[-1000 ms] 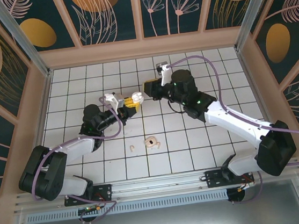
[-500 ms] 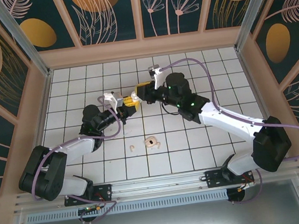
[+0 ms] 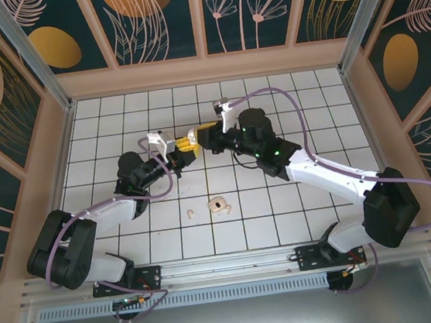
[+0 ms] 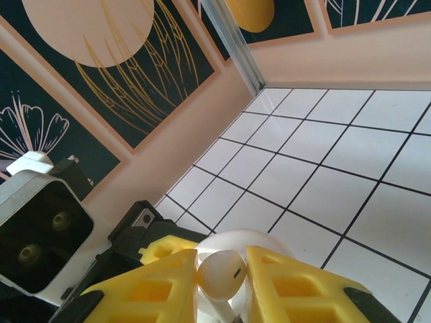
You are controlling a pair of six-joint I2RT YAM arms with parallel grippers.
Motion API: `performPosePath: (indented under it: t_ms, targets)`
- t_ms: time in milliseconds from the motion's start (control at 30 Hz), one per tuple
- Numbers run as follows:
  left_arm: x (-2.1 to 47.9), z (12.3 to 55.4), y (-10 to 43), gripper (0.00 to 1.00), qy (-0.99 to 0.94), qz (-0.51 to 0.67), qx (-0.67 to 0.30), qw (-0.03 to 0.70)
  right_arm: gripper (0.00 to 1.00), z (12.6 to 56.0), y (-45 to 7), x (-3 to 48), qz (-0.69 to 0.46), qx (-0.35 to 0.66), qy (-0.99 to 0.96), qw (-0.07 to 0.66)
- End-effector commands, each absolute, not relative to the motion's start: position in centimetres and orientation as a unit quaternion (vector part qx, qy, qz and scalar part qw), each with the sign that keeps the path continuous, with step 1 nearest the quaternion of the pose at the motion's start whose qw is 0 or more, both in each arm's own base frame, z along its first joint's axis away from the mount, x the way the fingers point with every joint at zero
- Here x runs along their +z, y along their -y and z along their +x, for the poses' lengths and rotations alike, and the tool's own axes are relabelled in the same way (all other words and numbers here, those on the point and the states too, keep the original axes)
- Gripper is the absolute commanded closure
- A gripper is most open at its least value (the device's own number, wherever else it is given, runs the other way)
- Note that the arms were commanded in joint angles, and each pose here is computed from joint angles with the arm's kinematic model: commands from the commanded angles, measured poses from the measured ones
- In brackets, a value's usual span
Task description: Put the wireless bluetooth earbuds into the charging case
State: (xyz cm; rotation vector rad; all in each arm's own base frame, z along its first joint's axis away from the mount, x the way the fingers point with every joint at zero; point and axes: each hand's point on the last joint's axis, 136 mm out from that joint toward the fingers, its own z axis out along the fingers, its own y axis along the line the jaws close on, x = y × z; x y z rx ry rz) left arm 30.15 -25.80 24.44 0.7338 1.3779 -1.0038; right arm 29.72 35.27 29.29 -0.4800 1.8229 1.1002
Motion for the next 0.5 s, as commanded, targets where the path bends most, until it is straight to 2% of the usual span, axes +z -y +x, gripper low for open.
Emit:
performPosePath:
  t_ms: [0,467]
  targets:
    - [27.1,30.0,25.7,0.85,-0.562,0.313,-0.436,0.63,0.76,29.1,-35.8,29.5,-0.205,0.459,-0.73,0.463]
    - [28.1,29.8,25.5,0.85,-0.55,0.309,-0.438,0.64,0.76,29.2,-35.5,27.3,-0.205,0.438,-0.75,0.451]
